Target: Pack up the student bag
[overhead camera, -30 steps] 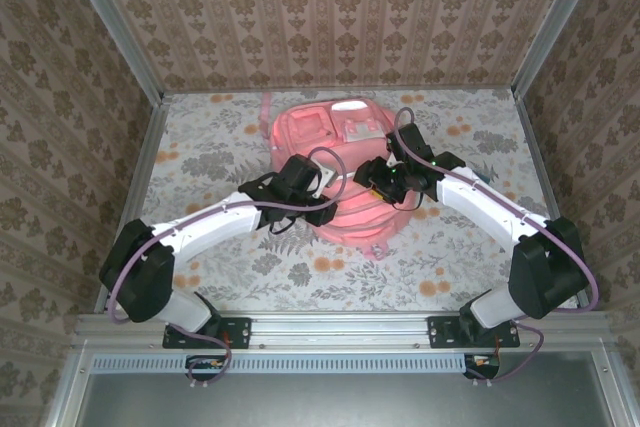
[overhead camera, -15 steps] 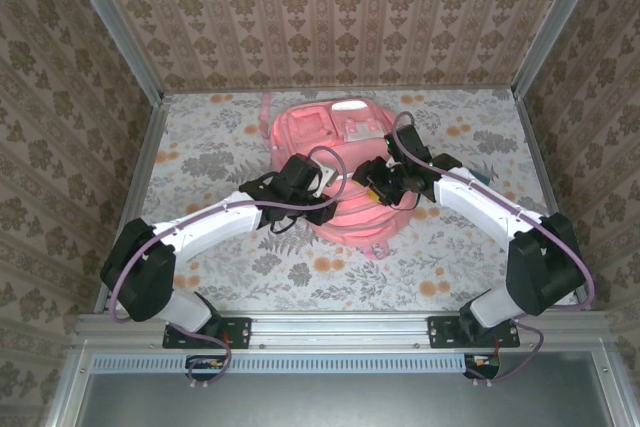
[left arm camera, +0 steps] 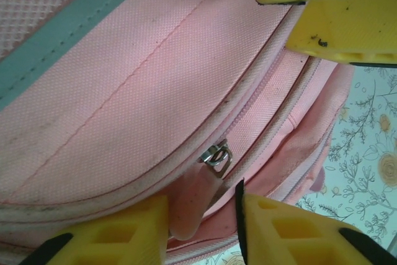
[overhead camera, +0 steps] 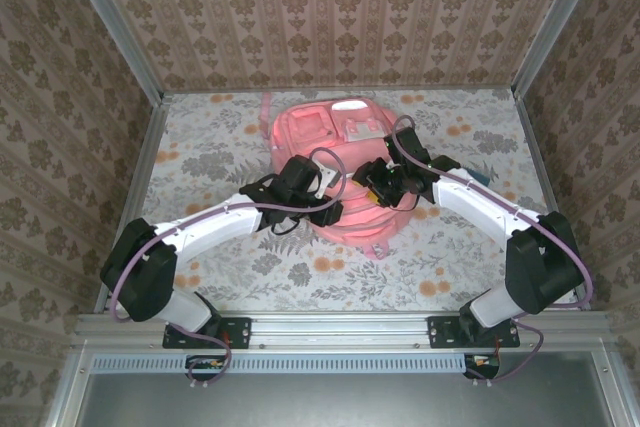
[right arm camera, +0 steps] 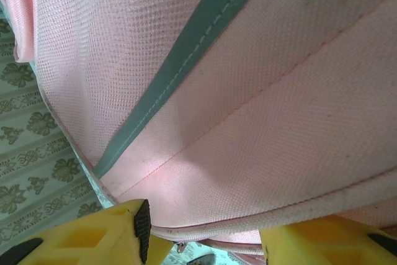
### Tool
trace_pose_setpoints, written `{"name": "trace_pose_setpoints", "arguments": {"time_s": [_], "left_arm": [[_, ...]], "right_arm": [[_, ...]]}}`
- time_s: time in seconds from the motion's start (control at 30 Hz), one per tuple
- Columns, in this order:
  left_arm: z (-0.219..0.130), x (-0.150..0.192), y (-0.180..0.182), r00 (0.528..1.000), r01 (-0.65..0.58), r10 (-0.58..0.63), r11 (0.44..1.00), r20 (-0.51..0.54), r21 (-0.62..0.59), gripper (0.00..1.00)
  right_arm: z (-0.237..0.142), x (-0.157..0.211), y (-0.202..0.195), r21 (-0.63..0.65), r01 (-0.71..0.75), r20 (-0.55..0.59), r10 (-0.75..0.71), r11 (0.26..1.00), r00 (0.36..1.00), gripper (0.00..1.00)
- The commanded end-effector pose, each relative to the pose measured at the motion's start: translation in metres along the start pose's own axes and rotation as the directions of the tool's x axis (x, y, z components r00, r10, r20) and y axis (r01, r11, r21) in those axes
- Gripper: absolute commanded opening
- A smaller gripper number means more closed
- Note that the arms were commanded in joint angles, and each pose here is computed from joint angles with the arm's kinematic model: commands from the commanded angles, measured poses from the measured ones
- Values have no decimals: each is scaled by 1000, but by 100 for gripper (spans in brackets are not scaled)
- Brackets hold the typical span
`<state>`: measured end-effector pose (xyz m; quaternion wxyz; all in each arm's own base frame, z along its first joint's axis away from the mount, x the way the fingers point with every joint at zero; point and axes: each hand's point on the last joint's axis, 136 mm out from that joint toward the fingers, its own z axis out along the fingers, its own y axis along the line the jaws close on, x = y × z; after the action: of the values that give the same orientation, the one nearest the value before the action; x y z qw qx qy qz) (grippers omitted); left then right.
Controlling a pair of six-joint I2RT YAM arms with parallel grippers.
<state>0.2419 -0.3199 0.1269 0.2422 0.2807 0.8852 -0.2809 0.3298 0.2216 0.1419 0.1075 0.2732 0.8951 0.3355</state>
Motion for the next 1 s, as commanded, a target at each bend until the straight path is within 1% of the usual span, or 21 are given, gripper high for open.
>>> {"name": "trace_pose_setpoints", "arguments": {"time_s": [0.0,0.13,0.27,0.33,0.4,0.5,0.53,0.7,0.77,0.9,0.97], "left_arm": [[0,-10,-4,999,-8,8,1000,41,8,38],[3,-14,4,999,-6,8,999,42,-40,37],[7,-15,6,999,-11,12,999,34,-48,31],[8,-16,5,999,-14,16,999,37,-44,24],[7,-16,5,999,-23,25,999,40,-49,16],[2,-18,10,998,-38,42,996,56,-79,2],[-2,-18,11,997,-43,49,995,61,-91,0],[-16,-8,23,996,-71,80,984,47,-162,0],[-22,0,31,996,-79,85,976,24,-201,0],[-33,14,51,998,-60,61,958,-6,-279,0],[-37,20,63,999,-36,34,948,-10,-317,0]], "right_arm": [[2,-2,-6,13,-34,6,34,999,999,50],[1,-1,-6,13,-37,6,37,999,999,50],[2,0,-7,13,-45,2,45,999,999,50],[2,0,-6,11,-46,0,46,999,999,50],[2,-1,-6,12,-48,3,48,999,999,50],[1,-2,-10,27,-49,14,48,998,999,49],[1,-3,-12,36,-49,21,48,998,999,48],[1,-10,-16,57,-53,58,49,997,997,37],[0,-13,-13,54,-46,74,42,997,996,31],[-6,-21,-10,61,-33,103,26,998,994,19],[-8,-23,-9,61,-30,113,23,998,993,15]]}}
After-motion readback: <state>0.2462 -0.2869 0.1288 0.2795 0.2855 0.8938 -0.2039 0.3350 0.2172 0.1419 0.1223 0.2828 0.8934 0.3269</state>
